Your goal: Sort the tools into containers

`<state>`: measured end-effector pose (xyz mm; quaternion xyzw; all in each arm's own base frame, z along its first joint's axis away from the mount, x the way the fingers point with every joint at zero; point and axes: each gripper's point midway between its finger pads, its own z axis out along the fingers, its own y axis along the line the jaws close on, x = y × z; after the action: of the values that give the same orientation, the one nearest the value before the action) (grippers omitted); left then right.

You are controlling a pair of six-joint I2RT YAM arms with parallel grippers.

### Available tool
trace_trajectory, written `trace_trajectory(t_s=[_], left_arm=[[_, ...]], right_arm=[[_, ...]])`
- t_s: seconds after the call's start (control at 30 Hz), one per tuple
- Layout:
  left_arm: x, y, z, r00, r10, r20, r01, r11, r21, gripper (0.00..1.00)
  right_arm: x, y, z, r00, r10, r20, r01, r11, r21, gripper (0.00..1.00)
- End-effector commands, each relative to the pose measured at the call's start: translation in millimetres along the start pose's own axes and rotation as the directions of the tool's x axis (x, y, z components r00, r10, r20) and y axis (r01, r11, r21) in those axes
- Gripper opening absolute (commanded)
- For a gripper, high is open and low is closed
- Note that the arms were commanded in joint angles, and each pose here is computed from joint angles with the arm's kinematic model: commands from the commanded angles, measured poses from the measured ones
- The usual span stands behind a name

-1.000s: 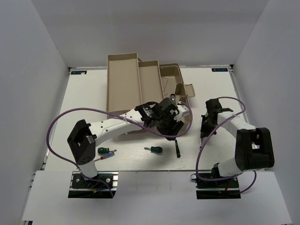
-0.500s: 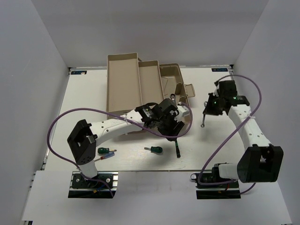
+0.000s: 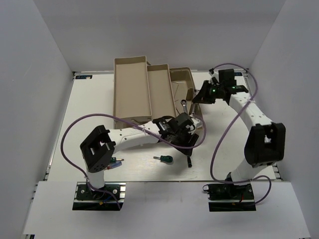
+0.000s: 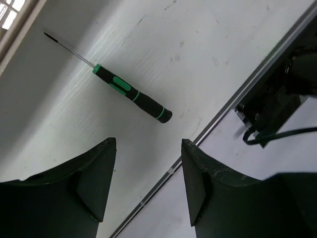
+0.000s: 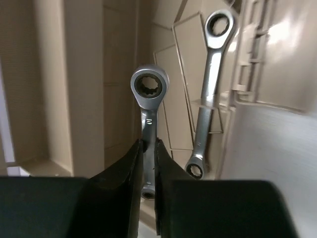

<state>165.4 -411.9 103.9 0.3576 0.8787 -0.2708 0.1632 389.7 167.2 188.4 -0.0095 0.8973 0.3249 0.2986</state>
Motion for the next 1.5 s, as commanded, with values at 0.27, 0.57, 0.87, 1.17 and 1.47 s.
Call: trace_trajectory(t_s=[0.27,0.57,0.87,1.17,1.47], left_arm=[[-12.2,-9.2,34.9,0.95,-0.303,0.073,0.311,0.92,-0.239,0.64],[38.3,13.0,52.8,0.899,-0.432,0.069,0.411,0.78,-0.472,0.59],[53.1,15.1,71.1,0.903,-0.426,0.052,0.394,0.776,-0.492,0.49],[42.5,-5.3,70.4,0.96,-0.281,0.012,0.263,0.879,-0.398,0.15],[-29.0,-62.6,-33.6,0.962,-0.131,0.239,0.166,0.977,-0.132,0.0]], right_arm=[[-36.1,35.2,3.9,0.988,-0.115,0.107,0.128,0.984,-0.124,0.75],[-30.4,9.0,-35.5,0.983,-0.086,0.163,0.094,0.995,-0.041,0.73],[-22.0,-9.5,-59.7,0.985,-0.025,0.169,0.029,0.999,-0.021,0.72],[-20.4,-6.2,-93.7,0.979,-0.073,0.193,0.076,0.997,-0.008,0.7],[2.7,-7.3,-141.6,0.946,-0.249,0.208,0.238,0.968,0.073,0.0]])
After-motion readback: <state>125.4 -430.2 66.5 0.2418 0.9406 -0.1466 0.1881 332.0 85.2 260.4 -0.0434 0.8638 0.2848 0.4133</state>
